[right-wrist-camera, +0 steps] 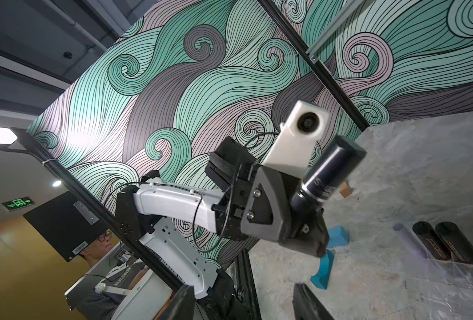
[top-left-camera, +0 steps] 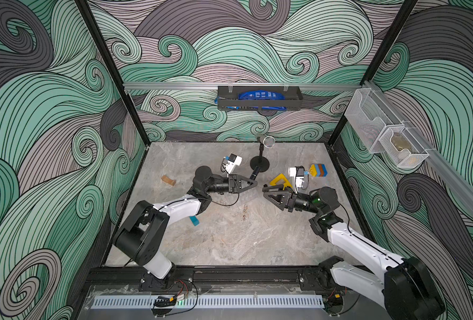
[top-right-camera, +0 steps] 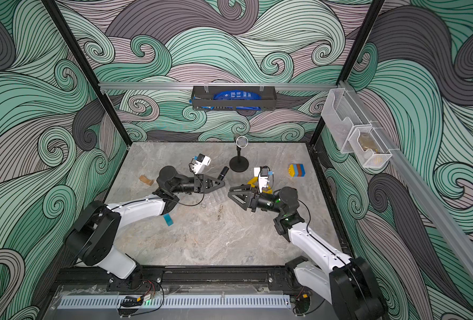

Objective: Arrange the lipsticks in the organizer
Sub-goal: Pick up the lipstick at the center of the board.

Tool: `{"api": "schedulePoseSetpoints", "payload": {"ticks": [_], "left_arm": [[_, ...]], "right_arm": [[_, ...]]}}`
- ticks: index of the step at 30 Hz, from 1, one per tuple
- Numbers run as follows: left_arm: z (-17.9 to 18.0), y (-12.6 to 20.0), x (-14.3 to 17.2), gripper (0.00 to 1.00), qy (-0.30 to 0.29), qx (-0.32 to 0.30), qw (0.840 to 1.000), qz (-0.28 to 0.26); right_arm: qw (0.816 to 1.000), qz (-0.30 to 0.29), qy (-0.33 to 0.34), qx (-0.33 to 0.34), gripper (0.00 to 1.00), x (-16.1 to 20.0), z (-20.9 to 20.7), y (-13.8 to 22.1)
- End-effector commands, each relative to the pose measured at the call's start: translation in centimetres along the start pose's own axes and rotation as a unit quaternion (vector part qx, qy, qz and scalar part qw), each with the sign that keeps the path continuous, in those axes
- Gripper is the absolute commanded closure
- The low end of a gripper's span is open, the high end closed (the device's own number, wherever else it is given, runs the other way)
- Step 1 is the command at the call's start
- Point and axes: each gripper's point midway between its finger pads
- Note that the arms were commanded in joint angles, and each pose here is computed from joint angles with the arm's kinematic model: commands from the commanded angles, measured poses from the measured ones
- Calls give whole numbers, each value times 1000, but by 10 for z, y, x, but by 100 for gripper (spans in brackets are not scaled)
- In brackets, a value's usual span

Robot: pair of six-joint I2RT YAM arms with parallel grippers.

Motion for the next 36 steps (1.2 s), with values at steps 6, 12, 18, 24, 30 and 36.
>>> {"api": "schedulePoseSetpoints", "payload": {"ticks": [6, 12, 18, 24, 30, 36], "left_arm": [[-35, 6, 18, 100, -45, 56, 997, 37], [-32, 7, 26, 100, -46, 50, 997, 42], [-31, 2, 31, 100, -49, 52, 996, 50], [-30, 1, 32, 100, -47, 51, 996, 50], [-24, 2, 33, 95, -47, 33, 997, 44], [-4, 17, 40, 62, -70, -71, 995, 28]], "right_arm": [[1000, -5, -23, 16, 42, -24, -15, -20], [997, -8, -53, 54, 45, -26, -37, -22], [998, 5, -50, 23, 51, -31, -30, -35], [998, 8, -68, 12, 61, -26, -29, -38], [996, 7, -83, 12, 78, -26, -29, -41], [993, -21, -105, 44, 87, -33, -43, -37]]}}
Point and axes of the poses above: each gripper's point midway between its finger pads, its own y axis back along the fingers, its own z axis along the line the jaws close on, x = y × z, and after that the axes turned 9 degrees about y, right-handed
